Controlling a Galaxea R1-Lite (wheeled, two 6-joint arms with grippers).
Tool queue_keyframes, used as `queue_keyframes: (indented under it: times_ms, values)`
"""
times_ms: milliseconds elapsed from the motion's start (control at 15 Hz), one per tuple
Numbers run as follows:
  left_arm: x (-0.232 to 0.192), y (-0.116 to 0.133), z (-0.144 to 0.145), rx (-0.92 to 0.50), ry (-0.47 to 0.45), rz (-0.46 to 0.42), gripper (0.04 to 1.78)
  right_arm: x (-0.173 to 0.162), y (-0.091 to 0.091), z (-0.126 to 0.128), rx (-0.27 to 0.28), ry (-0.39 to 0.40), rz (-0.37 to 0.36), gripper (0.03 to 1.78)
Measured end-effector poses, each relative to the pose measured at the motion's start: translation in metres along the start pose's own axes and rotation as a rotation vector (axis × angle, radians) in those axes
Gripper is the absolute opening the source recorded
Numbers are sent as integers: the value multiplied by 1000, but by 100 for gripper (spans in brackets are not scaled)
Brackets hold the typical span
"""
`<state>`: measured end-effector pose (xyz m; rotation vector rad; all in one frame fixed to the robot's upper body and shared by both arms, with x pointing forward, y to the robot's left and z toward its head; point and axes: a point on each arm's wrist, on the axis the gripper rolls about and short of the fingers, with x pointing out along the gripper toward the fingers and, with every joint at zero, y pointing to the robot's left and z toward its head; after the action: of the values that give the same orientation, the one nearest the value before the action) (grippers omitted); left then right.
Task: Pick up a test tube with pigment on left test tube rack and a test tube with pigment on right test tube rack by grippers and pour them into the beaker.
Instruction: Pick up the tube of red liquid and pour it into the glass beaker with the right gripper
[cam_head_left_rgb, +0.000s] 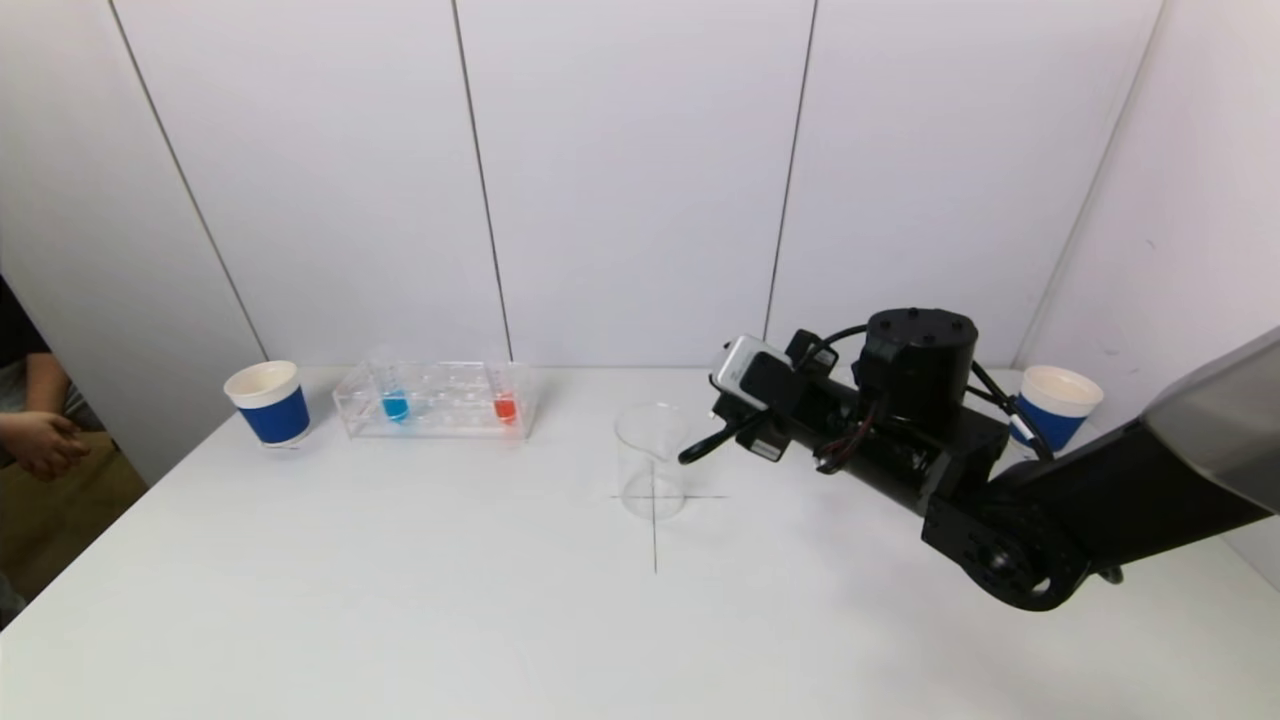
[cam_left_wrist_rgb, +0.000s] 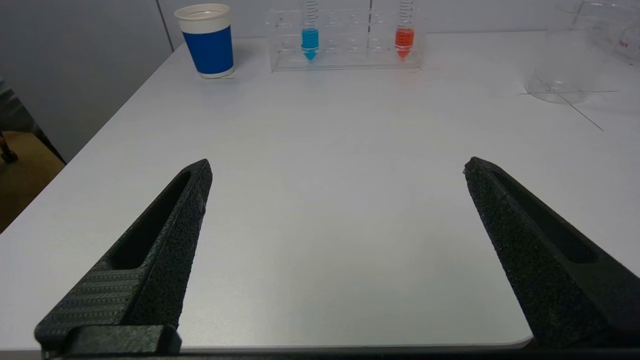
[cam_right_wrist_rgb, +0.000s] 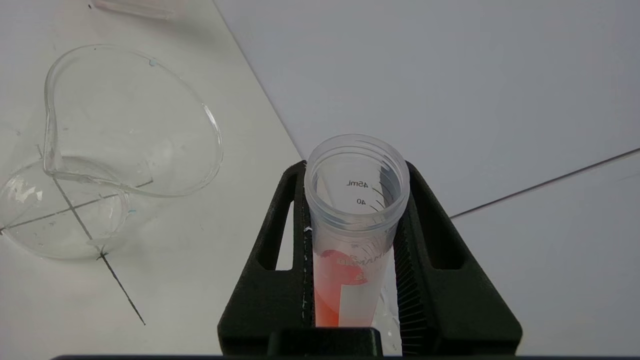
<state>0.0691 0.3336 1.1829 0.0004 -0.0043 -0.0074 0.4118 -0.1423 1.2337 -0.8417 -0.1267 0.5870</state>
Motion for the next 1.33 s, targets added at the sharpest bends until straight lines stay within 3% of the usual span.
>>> queue_keyframes:
  times_ms: [933,1333]
  values:
    - [0,0,0,0,0,0,176,3,15,-4,-124,1,52,51]
    - [0,0,0,0,0,-1,176,11,18,2,-157,-68,50,51]
